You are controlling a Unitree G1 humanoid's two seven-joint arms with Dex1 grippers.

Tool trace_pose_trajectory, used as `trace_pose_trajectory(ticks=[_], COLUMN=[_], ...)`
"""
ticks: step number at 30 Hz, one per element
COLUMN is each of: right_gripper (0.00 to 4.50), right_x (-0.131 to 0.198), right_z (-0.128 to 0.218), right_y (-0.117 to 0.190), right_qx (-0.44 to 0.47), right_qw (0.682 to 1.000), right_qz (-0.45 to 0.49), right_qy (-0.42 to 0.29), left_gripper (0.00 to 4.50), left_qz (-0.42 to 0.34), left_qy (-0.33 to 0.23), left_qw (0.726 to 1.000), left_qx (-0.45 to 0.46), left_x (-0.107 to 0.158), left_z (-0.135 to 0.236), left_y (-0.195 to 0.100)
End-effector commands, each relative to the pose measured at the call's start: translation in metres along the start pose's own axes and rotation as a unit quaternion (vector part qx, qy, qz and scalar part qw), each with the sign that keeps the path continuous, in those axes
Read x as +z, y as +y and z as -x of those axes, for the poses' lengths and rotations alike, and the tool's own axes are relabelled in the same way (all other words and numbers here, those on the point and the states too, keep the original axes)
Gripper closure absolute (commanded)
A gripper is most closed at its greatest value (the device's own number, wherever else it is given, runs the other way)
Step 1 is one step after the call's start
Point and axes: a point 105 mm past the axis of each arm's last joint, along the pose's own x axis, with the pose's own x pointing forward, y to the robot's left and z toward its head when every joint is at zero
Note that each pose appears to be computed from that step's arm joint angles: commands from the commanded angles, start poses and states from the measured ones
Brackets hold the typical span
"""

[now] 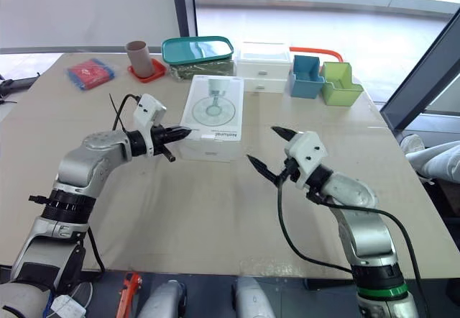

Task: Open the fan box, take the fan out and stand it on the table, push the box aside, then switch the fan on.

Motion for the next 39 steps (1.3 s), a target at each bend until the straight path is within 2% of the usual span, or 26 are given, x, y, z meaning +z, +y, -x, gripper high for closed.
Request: trace_pose_trajectory(ticks=[1,5,14,39], right_gripper=[0.00,0.00,0.00,0.00], right_x=[0.016,0.024,0.020,0.010], right_z=[-0.023,-0.056,-0.109,-0.121], right_y=[-0.003,0.005,0.019,0.019], right_qx=[0.004,0.037,0.103,0.111], right_qw=[1.000,0.998,0.993,0.990], right_qz=[0.022,0.027,0.056,0.081], right_qy=[-0.021,-0.040,-0.032,-0.017], left_gripper=[4.40,4.40,4.40,4.40], left_qz=[0.013,0.023,0.031,0.031], left_qy=[-0.002,0.016,0.007,0.009], left_qw=[1.000,1.000,0.999,0.999], left_qx=[0.011,0.005,0.006,0.009], left_x=[0.004,-0.008,-0.007,-0.008], left_z=[0.002,-0.002,-0.004,-0.003], left_y=[0.007,0.001,-0.003,-0.006])
